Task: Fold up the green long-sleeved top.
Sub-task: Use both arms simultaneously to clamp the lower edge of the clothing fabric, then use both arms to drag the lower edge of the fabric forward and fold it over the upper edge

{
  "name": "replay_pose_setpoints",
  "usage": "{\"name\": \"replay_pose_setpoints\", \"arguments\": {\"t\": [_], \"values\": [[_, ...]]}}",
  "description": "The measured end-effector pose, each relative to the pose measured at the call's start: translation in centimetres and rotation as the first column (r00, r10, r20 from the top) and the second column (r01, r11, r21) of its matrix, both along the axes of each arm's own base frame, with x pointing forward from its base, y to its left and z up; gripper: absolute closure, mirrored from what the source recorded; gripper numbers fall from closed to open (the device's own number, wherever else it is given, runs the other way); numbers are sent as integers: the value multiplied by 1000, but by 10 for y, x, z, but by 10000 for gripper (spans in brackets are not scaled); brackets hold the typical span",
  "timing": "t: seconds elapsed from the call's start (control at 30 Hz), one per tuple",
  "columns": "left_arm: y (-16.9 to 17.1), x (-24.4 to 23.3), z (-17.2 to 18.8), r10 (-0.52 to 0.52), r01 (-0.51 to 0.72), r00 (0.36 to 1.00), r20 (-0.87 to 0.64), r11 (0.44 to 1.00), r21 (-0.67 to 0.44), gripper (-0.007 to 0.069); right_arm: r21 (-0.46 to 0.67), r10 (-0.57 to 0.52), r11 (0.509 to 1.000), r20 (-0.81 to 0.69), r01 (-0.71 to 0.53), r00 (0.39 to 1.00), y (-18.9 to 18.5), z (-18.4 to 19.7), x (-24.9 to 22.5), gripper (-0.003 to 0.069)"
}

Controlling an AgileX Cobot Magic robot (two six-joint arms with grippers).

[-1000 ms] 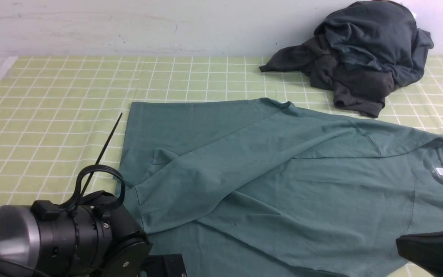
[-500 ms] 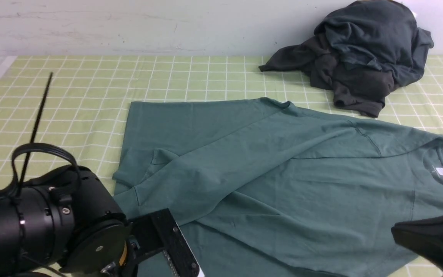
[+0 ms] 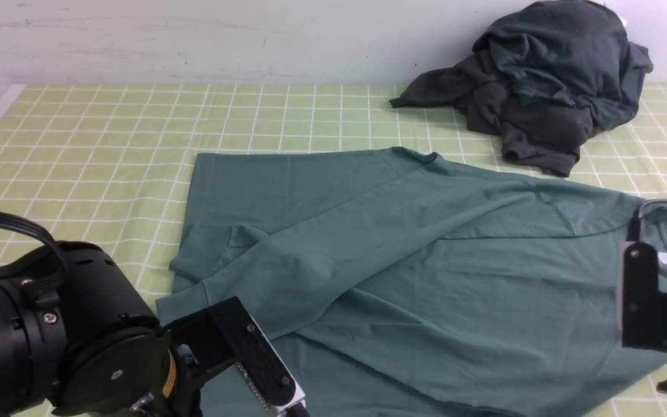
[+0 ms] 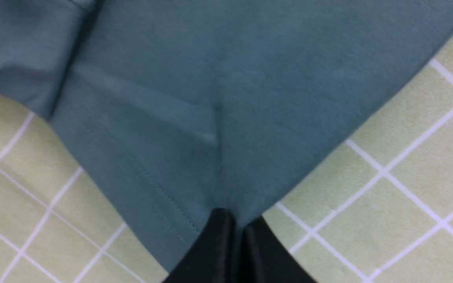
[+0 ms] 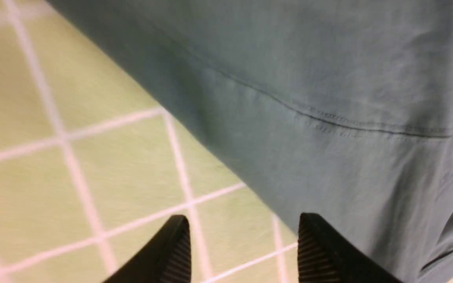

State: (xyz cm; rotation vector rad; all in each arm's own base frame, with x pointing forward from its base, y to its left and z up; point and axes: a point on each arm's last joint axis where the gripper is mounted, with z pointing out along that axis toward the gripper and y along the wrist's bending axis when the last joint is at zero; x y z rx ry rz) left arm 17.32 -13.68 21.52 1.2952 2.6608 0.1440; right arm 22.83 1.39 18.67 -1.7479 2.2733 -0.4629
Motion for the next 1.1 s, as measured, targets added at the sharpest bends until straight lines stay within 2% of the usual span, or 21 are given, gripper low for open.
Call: {"name": "replay_pose_setpoints", "arguments": {"t": [0.2,0.33,0.43,0.47,0.5,0.6,0.67,0.77,0.9,1.1], "values": [[0,0,0,-2,2,1000,2,1000,-5,626,-110,141,984,-22,-143,990,-2,-28,19,354],[-1,0,0,-3,3,1000,5,1000,-8,626,-147,193,969,-54,-199,980,-3,-39,24,384],[-1,0,0,-2,2,1000,5,1000,-9,626,-150,190,969,-46,-195,981,-3,-40,26,463],[-1,1,1,-1,1,1000,6,1000,-11,626,-143,173,974,-43,-178,984,-3,-40,26,505],[-1,1,1,-1,1,1000,6,1000,-11,626,-141,167,975,-39,-170,985,-3,-40,26,512],[-3,1,11,15,-15,1000,6,999,-32,626,-102,70,992,2,-69,998,-3,-36,26,627],[-4,3,23,29,-28,999,15,998,-54,626,-74,3,997,35,-1,999,-3,-30,24,655],[-4,13,45,74,-68,996,53,992,-108,626,-18,-109,994,95,111,990,-3,-17,21,660],[8,40,72,185,-160,974,129,970,-186,626,26,-208,978,149,206,967,-4,1,28,661],[32,99,96,359,-288,903,237,914,-287,626,123,-281,959,279,256,918,2,36,69,661]]}}
